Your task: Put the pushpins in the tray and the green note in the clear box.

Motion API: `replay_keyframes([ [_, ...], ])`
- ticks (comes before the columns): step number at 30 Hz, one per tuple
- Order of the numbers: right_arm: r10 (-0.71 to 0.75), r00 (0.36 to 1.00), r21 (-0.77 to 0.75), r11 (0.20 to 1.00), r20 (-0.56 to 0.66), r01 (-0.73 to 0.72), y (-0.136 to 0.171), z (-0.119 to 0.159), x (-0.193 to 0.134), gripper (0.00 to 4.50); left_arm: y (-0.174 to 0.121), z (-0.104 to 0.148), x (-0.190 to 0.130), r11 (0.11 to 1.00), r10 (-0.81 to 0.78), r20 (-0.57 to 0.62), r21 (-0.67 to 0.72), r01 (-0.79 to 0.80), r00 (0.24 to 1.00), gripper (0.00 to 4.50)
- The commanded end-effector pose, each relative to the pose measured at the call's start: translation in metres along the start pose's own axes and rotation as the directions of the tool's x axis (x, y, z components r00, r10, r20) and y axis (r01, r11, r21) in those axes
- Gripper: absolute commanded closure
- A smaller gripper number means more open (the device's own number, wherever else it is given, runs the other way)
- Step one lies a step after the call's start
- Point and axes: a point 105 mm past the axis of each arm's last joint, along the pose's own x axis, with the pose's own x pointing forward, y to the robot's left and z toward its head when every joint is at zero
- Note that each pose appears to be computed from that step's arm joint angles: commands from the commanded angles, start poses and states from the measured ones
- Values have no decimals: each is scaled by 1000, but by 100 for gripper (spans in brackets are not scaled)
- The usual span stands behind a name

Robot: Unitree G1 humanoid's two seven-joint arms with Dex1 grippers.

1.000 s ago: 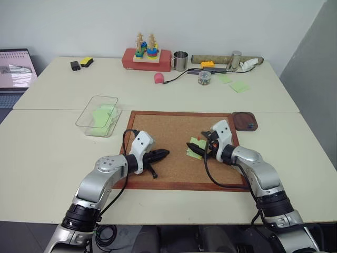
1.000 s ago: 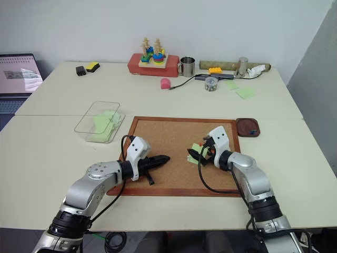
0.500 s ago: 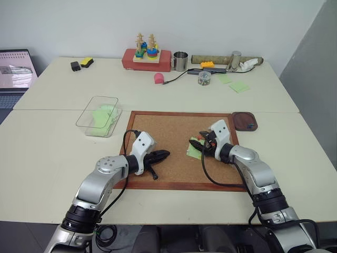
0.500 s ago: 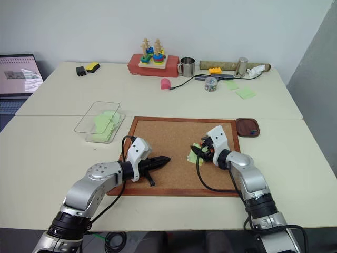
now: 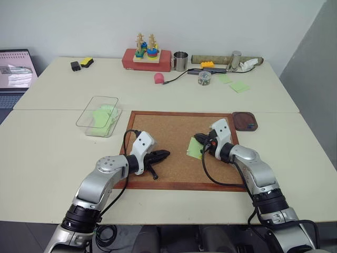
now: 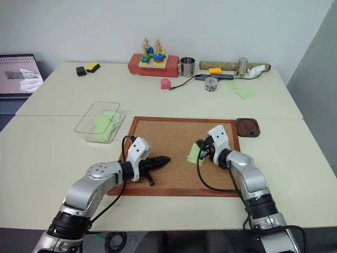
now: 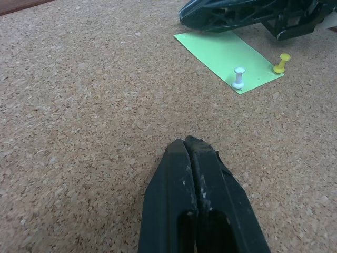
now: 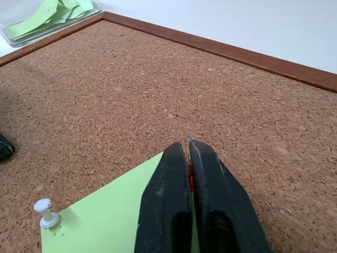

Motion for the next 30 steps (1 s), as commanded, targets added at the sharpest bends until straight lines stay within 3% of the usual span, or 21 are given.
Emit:
replay_keyframes([
  [1,-21,994,-34,999,109,24,-1,33,-8,449,-1,-9,2,1000,-2,-46,5,2,999,450],
  [10,25,982,56,998,188,-36,8,56,-21,449,-3,-12,3,1000,-5,-48,-6,5,999,450],
  [16,-29,975,95,995,221,8,-3,65,-27,449,-3,-12,3,1000,-8,-53,-8,8,999,450],
  [19,-182,957,107,981,225,161,-35,67,-34,449,-3,-12,3,1000,-11,-53,-10,10,999,450],
  [24,-511,841,61,859,175,509,-117,57,-63,449,-5,-12,3,1000,-25,-51,-12,25,998,450],
  [30,-637,760,62,770,125,635,-168,47,-81,449,-4,-9,3,1000,-26,-45,-3,26,999,450],
])
